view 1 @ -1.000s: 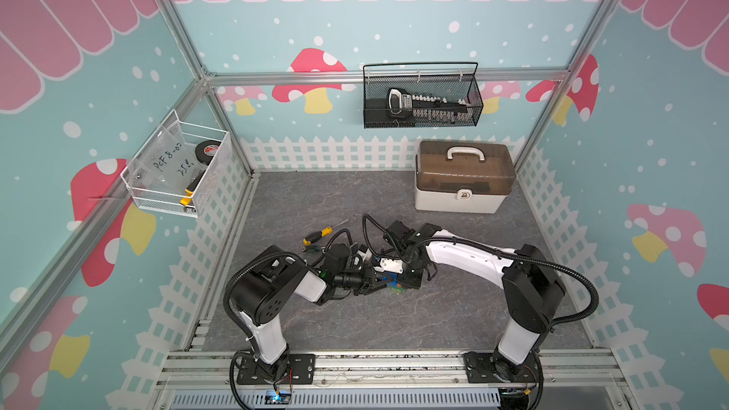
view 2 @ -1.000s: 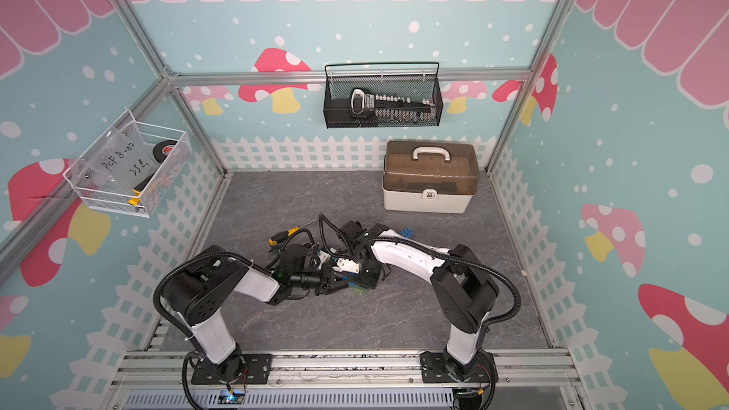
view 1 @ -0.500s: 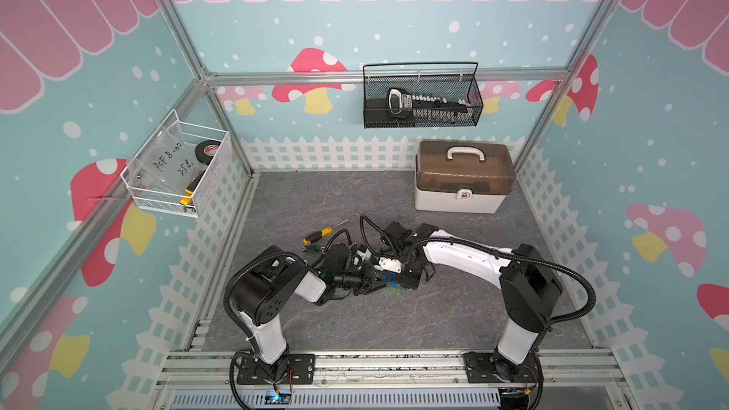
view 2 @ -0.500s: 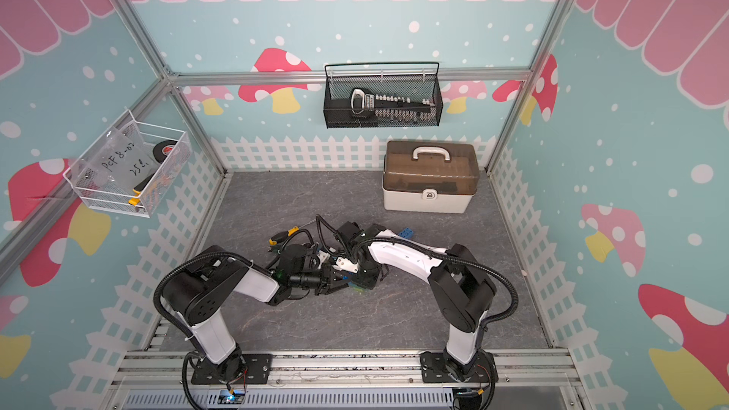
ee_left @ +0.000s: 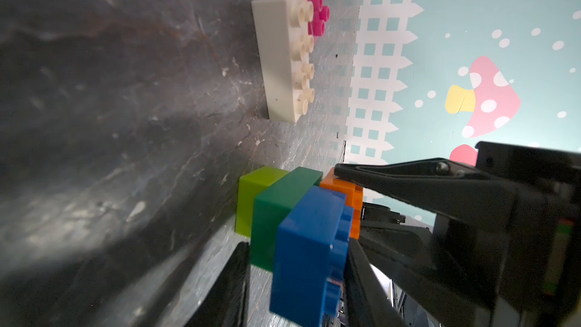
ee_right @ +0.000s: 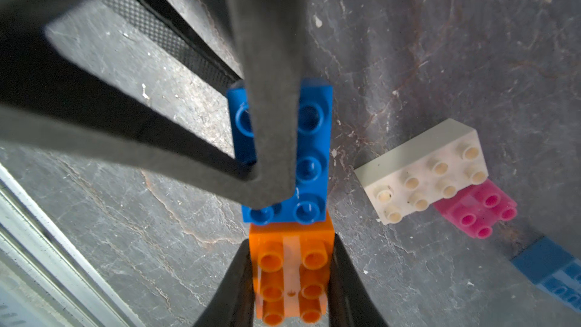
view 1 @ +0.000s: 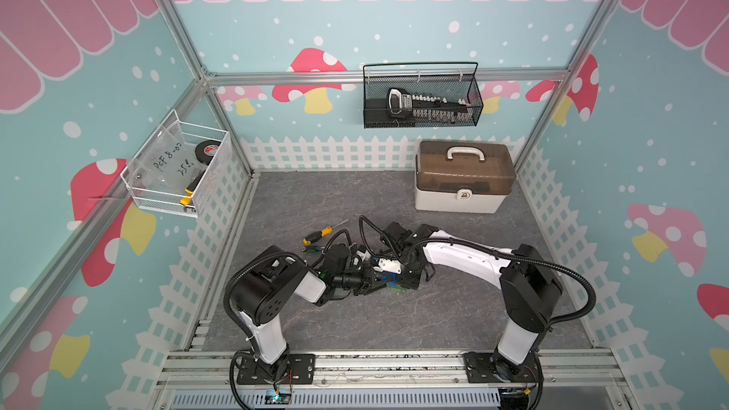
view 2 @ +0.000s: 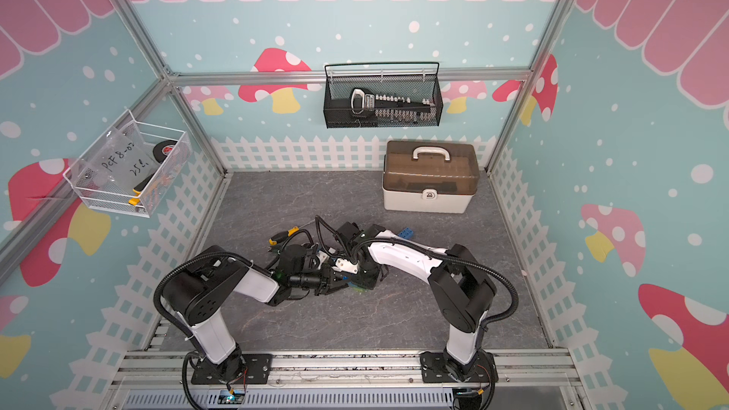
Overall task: Assemble a heart with lego
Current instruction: Assemble the lego brick with the lego brick.
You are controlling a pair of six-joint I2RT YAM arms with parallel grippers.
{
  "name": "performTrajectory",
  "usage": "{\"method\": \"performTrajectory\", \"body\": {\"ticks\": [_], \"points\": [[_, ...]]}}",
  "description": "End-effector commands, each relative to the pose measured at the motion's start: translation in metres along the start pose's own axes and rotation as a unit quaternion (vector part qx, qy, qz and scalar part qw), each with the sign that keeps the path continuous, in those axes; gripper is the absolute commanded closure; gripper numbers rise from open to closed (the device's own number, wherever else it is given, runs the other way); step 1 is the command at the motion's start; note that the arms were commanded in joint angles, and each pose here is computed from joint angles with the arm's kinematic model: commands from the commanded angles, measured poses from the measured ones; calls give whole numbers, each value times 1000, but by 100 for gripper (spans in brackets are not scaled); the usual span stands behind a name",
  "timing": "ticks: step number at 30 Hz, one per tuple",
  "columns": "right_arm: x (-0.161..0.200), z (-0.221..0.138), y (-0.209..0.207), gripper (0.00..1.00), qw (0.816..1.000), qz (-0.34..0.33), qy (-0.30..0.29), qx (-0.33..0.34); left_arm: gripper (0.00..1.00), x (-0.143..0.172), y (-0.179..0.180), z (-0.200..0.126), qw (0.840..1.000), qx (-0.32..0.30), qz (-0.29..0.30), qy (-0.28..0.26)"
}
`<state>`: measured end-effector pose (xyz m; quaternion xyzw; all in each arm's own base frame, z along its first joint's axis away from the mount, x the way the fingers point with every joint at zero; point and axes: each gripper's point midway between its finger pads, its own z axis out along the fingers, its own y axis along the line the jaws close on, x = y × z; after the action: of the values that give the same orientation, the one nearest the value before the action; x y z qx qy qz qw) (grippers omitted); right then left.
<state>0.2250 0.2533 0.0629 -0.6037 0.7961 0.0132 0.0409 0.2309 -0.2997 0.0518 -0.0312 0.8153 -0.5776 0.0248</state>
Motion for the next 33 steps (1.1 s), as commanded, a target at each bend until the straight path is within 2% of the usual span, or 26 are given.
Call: {"method": "performTrajectory", "body": {"ticks": [1,9,12,14,19,26,29,33], "points": [[19,21,7,94,999,-17,49,-12,65,5,0,0,1000,5,-7,3],[3,6,29,94,997,-19,2,-76,65,3,-2,-1,1000,6,-6,-1],[-4,3,30,93,997,-20,-15,-79,65,3,-2,-2,1000,7,-5,-2],[0,6,19,93,999,-13,-4,-47,66,4,-2,-2,1000,7,-6,-1],[23,18,-11,94,997,0,71,36,66,4,-1,-2,1000,6,-6,-3],[20,13,-22,94,996,27,58,66,66,4,-1,-2,1000,11,-7,-4],[12,11,-14,94,998,19,33,44,66,4,-1,-2,1000,11,-8,-3],[4,11,9,94,999,-25,5,-19,66,4,-1,-1,1000,12,-7,-3]]}}
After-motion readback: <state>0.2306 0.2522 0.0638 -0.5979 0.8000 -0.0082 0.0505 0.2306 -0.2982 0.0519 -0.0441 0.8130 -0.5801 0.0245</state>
